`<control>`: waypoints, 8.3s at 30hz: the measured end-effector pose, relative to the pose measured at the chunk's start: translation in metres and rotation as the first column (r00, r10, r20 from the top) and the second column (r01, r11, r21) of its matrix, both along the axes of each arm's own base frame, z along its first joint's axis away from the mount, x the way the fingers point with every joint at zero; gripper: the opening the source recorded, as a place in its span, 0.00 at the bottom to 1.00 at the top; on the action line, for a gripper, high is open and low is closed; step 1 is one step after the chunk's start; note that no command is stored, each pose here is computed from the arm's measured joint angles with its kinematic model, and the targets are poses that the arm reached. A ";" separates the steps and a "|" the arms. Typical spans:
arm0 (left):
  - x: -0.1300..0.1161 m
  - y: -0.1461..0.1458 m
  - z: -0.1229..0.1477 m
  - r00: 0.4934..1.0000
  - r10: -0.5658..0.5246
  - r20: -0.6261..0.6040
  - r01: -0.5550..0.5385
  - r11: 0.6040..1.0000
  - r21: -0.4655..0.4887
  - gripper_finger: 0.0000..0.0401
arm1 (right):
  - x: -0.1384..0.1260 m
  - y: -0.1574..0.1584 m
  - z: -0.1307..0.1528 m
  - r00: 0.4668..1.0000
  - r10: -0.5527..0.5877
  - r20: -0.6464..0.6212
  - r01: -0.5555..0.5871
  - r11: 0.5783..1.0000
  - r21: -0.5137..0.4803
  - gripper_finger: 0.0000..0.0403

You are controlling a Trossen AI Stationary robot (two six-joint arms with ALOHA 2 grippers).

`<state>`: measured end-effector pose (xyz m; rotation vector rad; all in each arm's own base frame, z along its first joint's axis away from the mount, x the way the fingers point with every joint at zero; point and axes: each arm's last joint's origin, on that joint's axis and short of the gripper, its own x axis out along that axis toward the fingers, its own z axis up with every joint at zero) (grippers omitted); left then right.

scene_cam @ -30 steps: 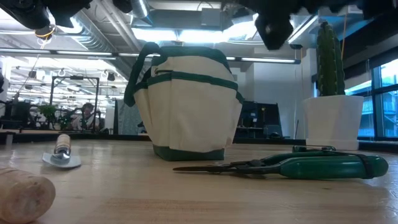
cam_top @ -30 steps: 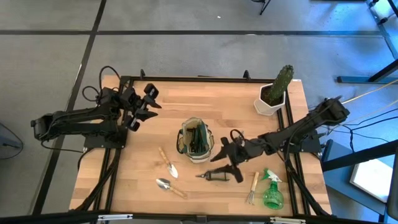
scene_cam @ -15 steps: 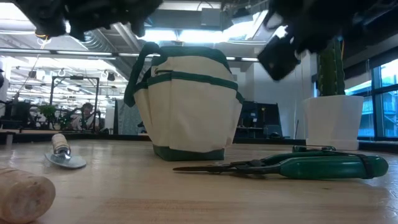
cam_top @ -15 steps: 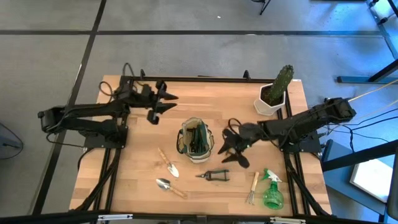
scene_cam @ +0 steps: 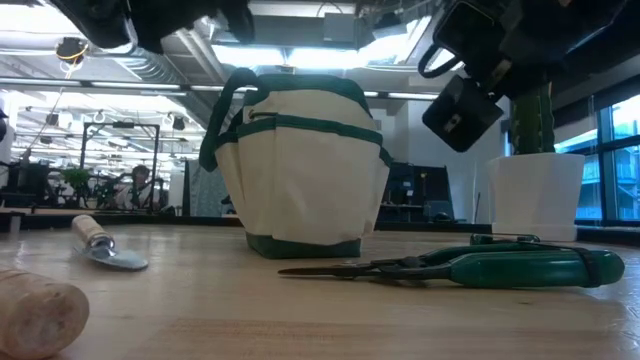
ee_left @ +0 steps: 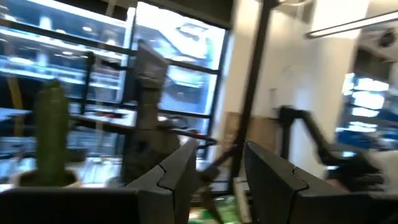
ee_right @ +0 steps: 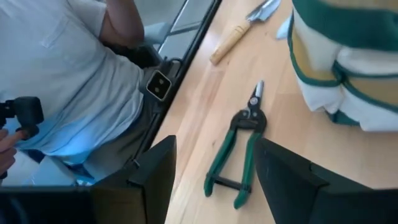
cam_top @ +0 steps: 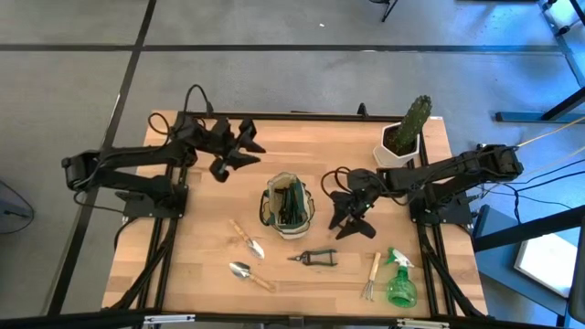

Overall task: Pick & Place Garden tools in Gardening bag
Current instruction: Put the bottom green fruit pruner into the green gardening bag

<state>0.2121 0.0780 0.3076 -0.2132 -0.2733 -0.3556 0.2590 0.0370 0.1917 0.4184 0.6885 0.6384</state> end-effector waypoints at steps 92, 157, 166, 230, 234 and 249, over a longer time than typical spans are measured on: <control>-0.001 -0.164 0.007 0.977 -0.179 0.119 0.189 0.979 -0.080 0.32 | 0.066 0.116 -0.047 0.914 -0.180 -0.364 -0.103 0.764 -0.636 0.54; 0.001 -0.160 0.007 0.994 0.052 0.097 -0.040 0.992 -0.121 0.32 | 0.023 0.174 0.078 0.636 -0.709 0.304 0.590 0.193 -0.784 0.06; 0.003 -0.150 -0.004 0.880 0.466 -0.089 -0.475 0.867 -0.153 0.32 | 0.023 0.161 0.085 0.507 -0.684 0.525 0.727 0.011 -0.687 0.06; 0.054 -0.116 -0.038 0.768 0.630 -0.117 -0.640 0.754 -0.147 0.32 | 0.126 0.111 0.083 0.436 -0.543 0.718 0.731 -0.252 -0.634 0.06; 0.055 -0.112 -0.039 0.762 0.635 -0.125 -0.647 0.748 -0.146 0.32 | 0.126 0.113 0.081 0.451 -0.545 0.707 0.730 -0.231 -0.643 0.06; 0.055 -0.110 -0.039 0.785 0.606 -0.129 -0.620 0.766 -0.173 0.32 | 0.124 0.111 0.084 0.371 -0.534 0.760 0.750 -0.310 -0.584 0.06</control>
